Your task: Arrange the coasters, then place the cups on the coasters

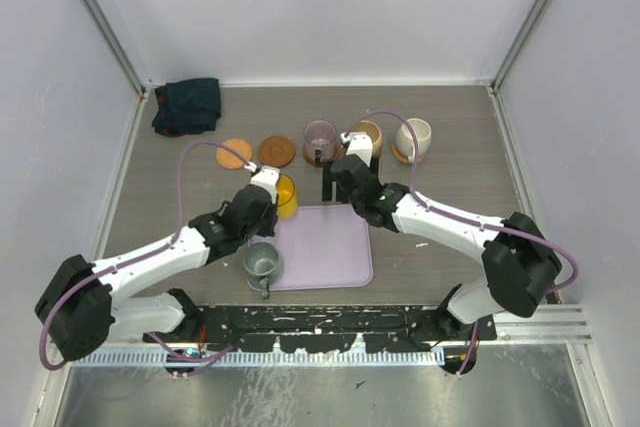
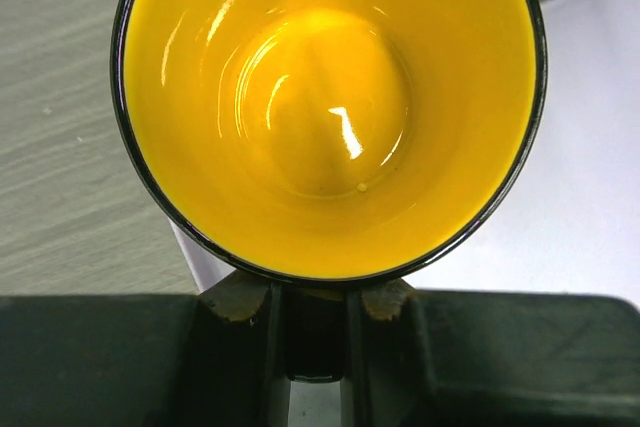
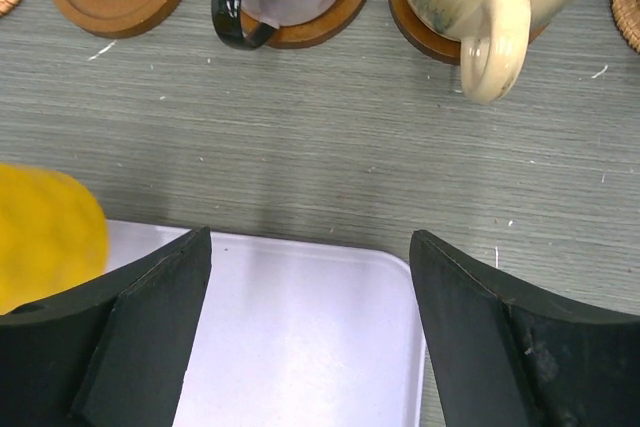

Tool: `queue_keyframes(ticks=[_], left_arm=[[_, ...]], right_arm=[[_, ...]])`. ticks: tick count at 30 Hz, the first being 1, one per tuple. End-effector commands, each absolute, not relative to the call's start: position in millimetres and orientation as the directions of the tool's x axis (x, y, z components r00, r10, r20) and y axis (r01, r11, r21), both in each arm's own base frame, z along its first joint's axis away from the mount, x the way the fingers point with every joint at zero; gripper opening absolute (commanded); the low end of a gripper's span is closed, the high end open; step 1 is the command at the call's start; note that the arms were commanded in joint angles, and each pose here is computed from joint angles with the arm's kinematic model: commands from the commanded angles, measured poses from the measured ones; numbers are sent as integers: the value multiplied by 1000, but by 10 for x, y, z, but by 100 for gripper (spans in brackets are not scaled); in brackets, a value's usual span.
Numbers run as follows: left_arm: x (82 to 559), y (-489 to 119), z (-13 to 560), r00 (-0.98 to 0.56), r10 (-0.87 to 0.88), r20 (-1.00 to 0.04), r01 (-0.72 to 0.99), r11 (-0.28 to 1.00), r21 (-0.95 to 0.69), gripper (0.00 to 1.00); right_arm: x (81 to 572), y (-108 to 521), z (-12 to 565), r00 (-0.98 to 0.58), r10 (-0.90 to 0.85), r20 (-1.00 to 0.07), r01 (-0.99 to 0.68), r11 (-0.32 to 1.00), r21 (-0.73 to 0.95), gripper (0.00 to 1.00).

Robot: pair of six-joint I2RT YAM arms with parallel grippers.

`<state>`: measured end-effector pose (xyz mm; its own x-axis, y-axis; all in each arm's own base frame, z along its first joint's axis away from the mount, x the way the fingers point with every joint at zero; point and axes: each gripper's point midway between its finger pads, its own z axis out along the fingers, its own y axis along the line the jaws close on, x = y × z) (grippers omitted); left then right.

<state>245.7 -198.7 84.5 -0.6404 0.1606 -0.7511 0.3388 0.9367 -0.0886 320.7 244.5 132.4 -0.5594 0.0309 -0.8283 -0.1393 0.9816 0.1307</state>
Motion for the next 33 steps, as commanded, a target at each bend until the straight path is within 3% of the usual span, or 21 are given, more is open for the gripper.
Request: queue_keyframes(ticks=[1,14,33], left_arm=[[2831,-2077,1530,-443,-24,-896,279,946,-163,0],[3466,-2100,1662,-358,86,-930,190,982,18,0],[4603,-1908,1454,-367,20,-930,8,1000,18,0]], right_arm=[[3270,2405,1480,-501,84,-861,-108,981,159,85],[3080,2139,1068,-551,61,-832,-52,993,107,83],[2472,1912,472,-693,118,-712,-39,979,201,75]])
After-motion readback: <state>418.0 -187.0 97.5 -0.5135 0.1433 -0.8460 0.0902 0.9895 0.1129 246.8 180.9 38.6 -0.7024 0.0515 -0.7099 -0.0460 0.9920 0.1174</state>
